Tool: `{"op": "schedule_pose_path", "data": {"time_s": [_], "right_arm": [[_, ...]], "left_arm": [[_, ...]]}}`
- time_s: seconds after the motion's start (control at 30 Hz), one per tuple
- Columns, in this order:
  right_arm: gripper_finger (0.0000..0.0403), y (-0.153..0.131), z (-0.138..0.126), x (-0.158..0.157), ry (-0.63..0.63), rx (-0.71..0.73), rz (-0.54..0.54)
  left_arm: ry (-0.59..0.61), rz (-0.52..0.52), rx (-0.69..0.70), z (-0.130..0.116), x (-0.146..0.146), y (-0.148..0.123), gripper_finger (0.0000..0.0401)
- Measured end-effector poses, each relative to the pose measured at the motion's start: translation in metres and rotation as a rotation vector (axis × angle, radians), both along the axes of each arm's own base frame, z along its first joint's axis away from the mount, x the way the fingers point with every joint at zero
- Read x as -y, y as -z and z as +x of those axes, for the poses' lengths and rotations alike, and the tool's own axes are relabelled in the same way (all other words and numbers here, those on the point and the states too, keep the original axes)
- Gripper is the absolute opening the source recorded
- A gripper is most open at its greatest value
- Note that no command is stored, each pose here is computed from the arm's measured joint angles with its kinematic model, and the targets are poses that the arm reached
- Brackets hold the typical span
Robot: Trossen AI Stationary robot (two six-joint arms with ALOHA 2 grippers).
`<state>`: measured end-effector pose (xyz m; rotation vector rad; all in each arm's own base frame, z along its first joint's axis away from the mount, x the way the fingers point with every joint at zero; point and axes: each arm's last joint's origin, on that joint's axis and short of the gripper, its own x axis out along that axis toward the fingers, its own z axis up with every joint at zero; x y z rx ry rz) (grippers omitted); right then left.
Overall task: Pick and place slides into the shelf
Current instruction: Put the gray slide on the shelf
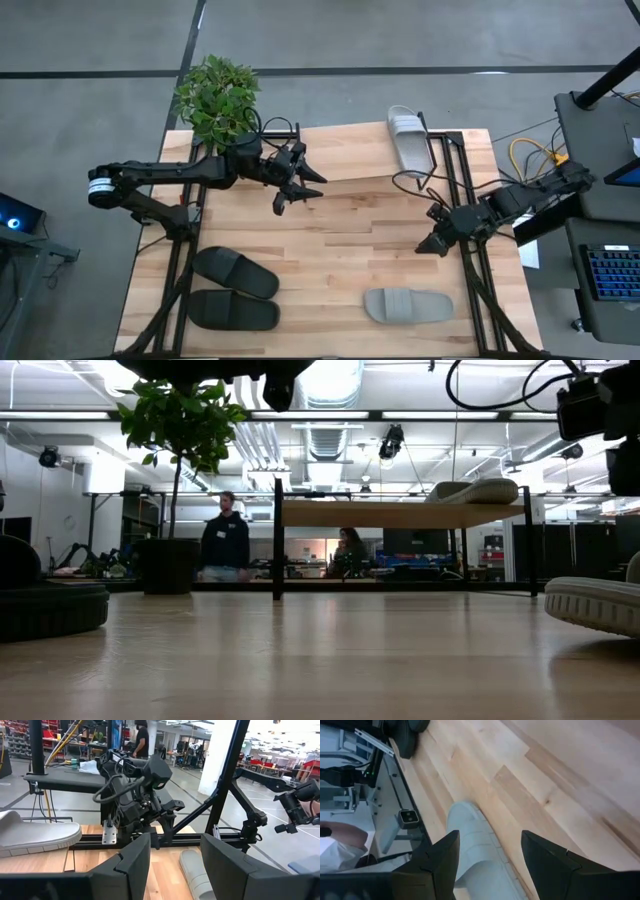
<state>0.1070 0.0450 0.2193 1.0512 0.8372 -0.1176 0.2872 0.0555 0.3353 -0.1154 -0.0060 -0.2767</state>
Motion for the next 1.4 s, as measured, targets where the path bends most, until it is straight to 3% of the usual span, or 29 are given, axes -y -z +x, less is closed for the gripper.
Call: {"op": "schedule_pose_path", "data": {"time_s": [0.93,1.4], "right_arm": [[0.0203,0.027,0.026,-0.065,-0.088,-0.156,0.059],[0.0203,0.020,0.039,-0.100,-0.072,-0.184,0.025]], "left_arm": [[0.000,-0.003,-0.005,0.000,0.000,0.000,0.0160],[0.001,-0.004,-0.009,0.000,0.000,0.001,0.0160]]}}
